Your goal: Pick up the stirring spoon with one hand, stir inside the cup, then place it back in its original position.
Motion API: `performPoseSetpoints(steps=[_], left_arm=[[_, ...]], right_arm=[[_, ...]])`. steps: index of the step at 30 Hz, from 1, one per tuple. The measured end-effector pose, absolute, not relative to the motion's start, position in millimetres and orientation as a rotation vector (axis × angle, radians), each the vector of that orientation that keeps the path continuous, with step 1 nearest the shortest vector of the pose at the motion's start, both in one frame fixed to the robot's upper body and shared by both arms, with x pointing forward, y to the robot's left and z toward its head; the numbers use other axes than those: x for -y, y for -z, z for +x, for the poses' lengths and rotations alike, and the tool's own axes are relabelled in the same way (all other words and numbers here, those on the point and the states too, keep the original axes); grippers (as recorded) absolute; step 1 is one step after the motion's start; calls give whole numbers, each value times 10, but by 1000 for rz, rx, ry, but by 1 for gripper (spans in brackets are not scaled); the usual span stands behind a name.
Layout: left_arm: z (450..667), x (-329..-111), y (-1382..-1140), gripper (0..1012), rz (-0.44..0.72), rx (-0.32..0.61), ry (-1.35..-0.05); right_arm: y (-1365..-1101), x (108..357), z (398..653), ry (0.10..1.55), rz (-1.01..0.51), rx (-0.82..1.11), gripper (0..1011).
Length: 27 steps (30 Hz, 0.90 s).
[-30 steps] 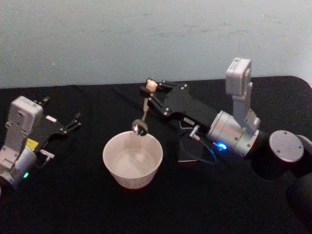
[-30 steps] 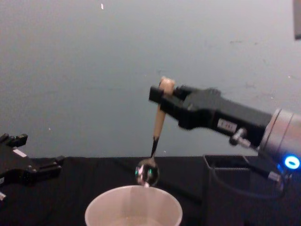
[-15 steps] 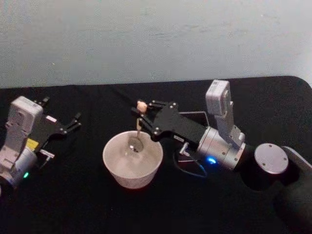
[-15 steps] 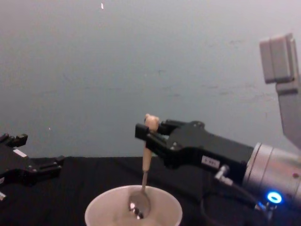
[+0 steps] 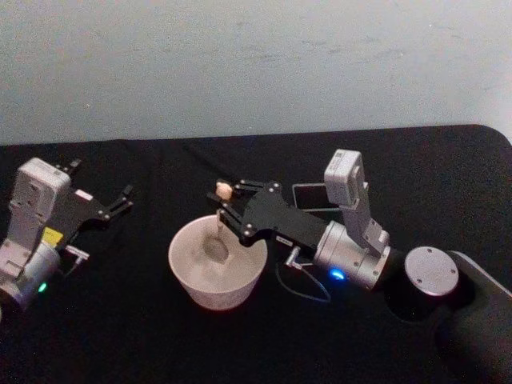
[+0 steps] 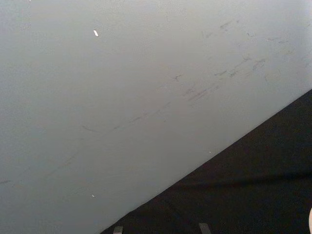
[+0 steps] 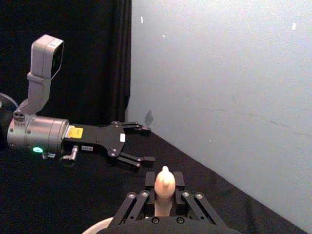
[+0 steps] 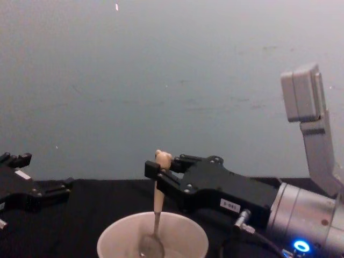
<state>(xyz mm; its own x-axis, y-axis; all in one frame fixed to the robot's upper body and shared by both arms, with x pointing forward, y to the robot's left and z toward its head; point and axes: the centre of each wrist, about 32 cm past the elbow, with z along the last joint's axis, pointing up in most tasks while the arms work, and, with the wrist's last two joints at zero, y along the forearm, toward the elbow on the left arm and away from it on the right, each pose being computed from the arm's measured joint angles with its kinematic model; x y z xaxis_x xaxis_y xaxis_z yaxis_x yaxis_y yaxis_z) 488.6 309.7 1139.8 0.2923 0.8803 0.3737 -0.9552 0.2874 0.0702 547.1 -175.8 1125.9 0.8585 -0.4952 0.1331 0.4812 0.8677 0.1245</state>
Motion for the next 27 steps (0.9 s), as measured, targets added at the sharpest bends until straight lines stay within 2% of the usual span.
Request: performPoseSetpoints(steps=[8,18,27], left_arm=[[4886,-3096,-11398,1001,304,285,-1248],[4886,-3097,-11398,1001,304,285,-1248],[4886,-3096,-11398,1001,304,285,-1248]], right_arm=[[-11265,1853,5436,528,84,173,212],[-11295,2028,5225,506,81,154,212],[-11282,1906,5106,443,93,133,212]])
